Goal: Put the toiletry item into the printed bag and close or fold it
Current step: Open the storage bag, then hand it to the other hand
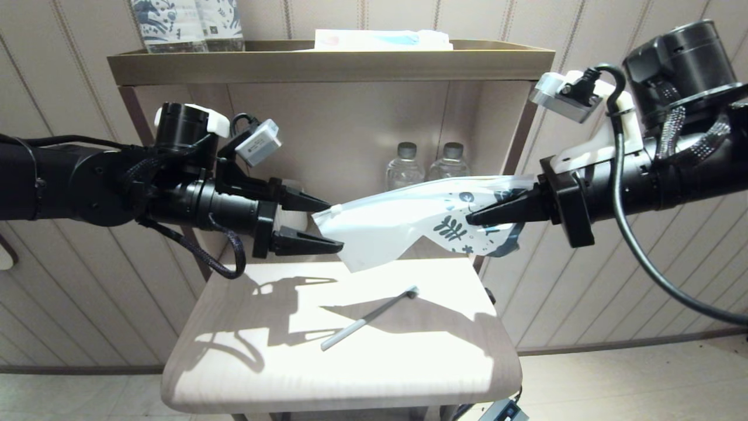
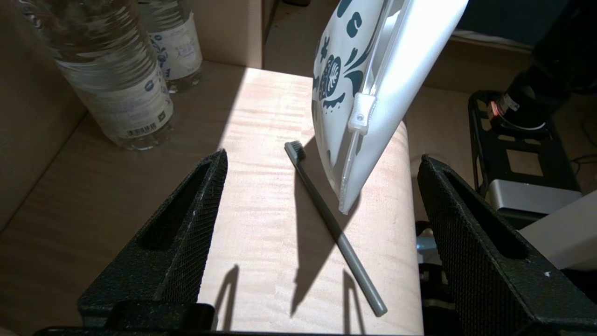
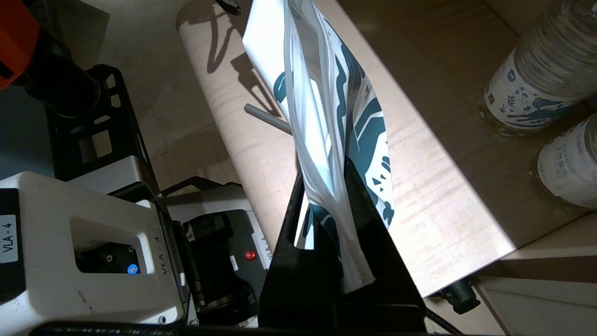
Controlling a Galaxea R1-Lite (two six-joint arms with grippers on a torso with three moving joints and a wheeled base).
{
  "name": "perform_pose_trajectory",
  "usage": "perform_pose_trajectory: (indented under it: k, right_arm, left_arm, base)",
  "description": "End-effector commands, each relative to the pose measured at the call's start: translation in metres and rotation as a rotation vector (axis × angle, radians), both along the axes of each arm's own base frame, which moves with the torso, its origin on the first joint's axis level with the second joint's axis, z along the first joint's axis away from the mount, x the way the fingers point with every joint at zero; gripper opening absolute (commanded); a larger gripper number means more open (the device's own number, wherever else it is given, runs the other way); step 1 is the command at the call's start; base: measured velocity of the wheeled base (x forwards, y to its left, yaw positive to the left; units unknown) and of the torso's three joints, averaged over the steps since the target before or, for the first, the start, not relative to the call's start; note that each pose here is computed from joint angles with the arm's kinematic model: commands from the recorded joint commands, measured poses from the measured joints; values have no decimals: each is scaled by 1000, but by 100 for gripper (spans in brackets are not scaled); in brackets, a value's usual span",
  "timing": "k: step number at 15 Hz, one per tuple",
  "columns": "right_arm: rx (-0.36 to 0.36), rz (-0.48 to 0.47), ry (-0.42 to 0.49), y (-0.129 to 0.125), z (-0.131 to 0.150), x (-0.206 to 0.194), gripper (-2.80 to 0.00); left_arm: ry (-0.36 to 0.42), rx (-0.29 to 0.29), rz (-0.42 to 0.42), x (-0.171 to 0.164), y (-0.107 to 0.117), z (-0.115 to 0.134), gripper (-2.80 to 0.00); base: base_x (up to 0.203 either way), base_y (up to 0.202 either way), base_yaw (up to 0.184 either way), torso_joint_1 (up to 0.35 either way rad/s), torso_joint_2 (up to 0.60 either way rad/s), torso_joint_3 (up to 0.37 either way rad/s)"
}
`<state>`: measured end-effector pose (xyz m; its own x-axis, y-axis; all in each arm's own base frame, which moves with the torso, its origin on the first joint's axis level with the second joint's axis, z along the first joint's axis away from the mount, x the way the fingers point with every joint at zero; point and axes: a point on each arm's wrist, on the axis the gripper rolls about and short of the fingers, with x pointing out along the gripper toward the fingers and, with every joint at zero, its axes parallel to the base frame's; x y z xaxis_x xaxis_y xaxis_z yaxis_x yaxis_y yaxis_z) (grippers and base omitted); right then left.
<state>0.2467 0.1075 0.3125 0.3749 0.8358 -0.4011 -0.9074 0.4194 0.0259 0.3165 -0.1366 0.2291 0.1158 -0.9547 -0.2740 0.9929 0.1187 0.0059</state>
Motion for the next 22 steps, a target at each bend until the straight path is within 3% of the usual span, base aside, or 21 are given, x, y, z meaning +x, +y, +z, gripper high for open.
perform_pose_trajectory:
  k: [1,12,13,22]
  right_arm:
    - [5,23,4,3,-1,1,-280]
    - [20,71,12,14,-3,5,-280]
    - [20,73,12,15,-3,5,-280]
    - [19,77,16,16,-4,5,-280]
  left_arm:
    - [3,-1,-7,0,-1,-1,0]
    - [13,5,-26,-1,-7,-6,0]
    - [15,7,-27,-1,-7,-7,-280]
    - [20,8,-32,-2,-8,-9,-280]
  base:
    - [0,0,0,0,0,0]
    - [0,0,0,0,0,0]
    - [0,0,0,0,0,0]
    - [0,0,0,0,0,0]
